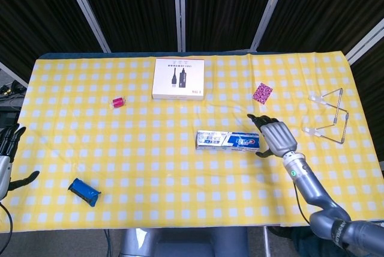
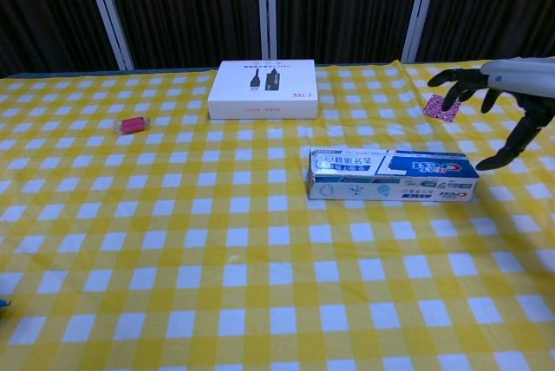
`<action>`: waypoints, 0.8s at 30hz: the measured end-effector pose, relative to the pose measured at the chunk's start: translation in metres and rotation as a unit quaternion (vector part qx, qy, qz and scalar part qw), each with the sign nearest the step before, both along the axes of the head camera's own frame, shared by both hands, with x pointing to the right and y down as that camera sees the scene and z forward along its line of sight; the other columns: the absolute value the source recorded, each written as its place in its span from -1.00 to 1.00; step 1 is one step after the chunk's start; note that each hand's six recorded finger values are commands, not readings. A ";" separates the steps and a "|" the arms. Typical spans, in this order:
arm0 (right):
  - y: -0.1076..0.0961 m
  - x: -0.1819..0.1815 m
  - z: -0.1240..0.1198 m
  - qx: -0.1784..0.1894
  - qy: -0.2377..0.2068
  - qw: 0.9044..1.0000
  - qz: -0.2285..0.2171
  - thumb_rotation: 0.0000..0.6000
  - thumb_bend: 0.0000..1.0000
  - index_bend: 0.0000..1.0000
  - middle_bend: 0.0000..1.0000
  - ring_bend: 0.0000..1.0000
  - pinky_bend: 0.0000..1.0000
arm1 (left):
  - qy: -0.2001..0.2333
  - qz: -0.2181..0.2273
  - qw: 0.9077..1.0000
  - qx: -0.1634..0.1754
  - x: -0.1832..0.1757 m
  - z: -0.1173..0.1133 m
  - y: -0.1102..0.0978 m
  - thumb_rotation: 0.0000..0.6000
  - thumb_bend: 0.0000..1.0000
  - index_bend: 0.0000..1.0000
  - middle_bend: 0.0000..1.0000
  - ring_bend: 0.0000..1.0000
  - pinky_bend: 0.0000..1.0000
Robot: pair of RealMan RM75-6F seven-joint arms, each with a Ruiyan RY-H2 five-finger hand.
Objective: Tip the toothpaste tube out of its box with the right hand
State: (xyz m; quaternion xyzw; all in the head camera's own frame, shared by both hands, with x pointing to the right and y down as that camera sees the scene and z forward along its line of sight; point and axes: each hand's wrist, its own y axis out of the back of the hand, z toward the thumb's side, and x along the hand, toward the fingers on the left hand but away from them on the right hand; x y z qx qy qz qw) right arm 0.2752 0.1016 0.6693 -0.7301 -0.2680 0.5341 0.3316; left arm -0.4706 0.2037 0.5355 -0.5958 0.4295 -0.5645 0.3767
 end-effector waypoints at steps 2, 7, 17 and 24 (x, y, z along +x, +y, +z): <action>-0.003 -0.010 0.008 -0.003 0.003 1.000 -0.004 1.00 -0.96 -0.71 -0.45 -0.54 -0.39 | -0.002 -0.001 1.000 0.000 -0.002 0.001 -0.001 1.00 -1.00 -1.00 -1.00 -1.00 -1.00; -0.002 -0.029 0.026 -0.010 0.020 1.000 -0.017 1.00 -0.96 -0.70 -0.42 -0.52 -0.39 | 0.000 -0.006 1.000 -0.001 -0.005 0.003 -0.002 1.00 -1.00 -1.00 -1.00 -1.00 -1.00; 0.000 -0.046 0.044 -0.021 0.025 0.999 -0.007 1.00 -0.75 -0.50 -0.30 -0.41 -0.28 | 0.001 -0.002 1.000 -0.004 -0.002 0.005 -0.002 1.00 -1.00 -1.00 -1.00 -1.00 -1.00; 0.001 -0.050 0.051 -0.018 0.030 0.999 -0.007 1.00 -0.62 -0.29 -0.12 -0.24 -0.15 | -0.001 -0.002 1.000 -0.007 -0.002 0.007 -0.002 1.00 -1.00 -1.00 -1.00 -1.00 -1.00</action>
